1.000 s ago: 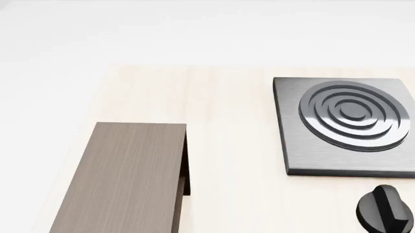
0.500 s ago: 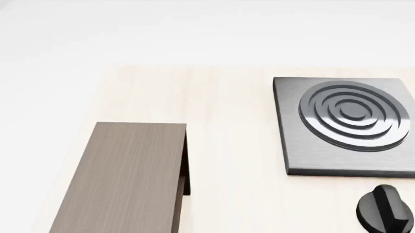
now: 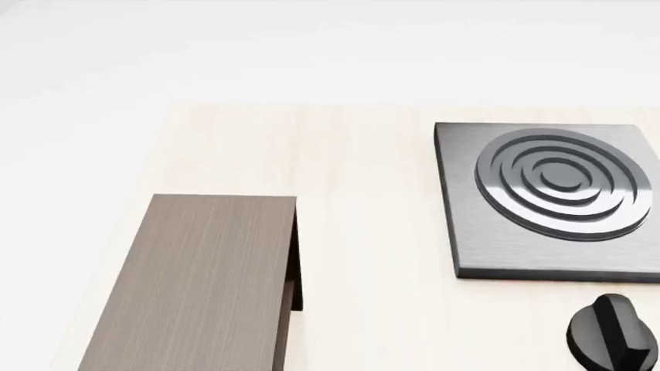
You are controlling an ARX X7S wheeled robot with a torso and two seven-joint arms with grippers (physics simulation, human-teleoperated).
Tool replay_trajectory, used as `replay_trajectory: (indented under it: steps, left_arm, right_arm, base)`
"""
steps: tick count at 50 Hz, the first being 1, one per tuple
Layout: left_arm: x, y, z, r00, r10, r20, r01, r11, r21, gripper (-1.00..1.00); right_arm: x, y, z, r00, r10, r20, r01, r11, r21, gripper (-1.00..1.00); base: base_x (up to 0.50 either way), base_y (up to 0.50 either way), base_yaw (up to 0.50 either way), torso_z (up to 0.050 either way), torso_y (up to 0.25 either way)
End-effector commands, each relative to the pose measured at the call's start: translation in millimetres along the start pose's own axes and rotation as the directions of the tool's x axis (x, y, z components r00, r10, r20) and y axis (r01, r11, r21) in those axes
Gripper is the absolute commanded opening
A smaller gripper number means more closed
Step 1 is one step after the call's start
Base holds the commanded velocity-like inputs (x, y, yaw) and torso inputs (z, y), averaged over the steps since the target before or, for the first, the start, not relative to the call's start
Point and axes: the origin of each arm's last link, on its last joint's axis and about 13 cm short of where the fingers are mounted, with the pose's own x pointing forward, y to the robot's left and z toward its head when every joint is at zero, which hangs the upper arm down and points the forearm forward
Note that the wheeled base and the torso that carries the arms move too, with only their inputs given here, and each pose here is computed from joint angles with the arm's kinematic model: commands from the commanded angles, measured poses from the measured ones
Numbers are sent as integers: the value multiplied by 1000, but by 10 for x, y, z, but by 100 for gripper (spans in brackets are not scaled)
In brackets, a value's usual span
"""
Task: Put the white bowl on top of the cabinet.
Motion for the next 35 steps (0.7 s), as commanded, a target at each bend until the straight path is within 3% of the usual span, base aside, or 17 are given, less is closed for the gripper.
replay_trajectory:
  steps: [1,7,22,34,35]
  left_arm:
    - [-1,-1,-2,1000,-1,-1,1,1000,0,100]
    - [1,0,-1,1000,-1,-1,1,1000,-1,100]
    - [5,-1,-1,1000,-2,-2,2,1000,-1,100]
    - [0,-2,-3,1000,-2,-5,2,1000,-3,100]
    - [0,-2,-3,1000,-2,-5,2,1000,-4,100]
  right_arm:
    - [-436,480,262,964,233,126,-226,972,-65,-100]
    - [-467,603,224,947,290,139,-269,951,-150,-100]
    - [-553,699,242,933,330,146,-302,936,-183,-100]
    - [-691,969,271,889,421,181,-348,876,-334,-100]
    - [-704,998,266,868,456,199,-374,862,-342,-100]
  base:
    - [0,0,0,0,10]
    - [0,0,0,0,0]
    - [0,0,0,0,1]
    - [0,0,0,0,1]
    - [0,0,0,0,0]
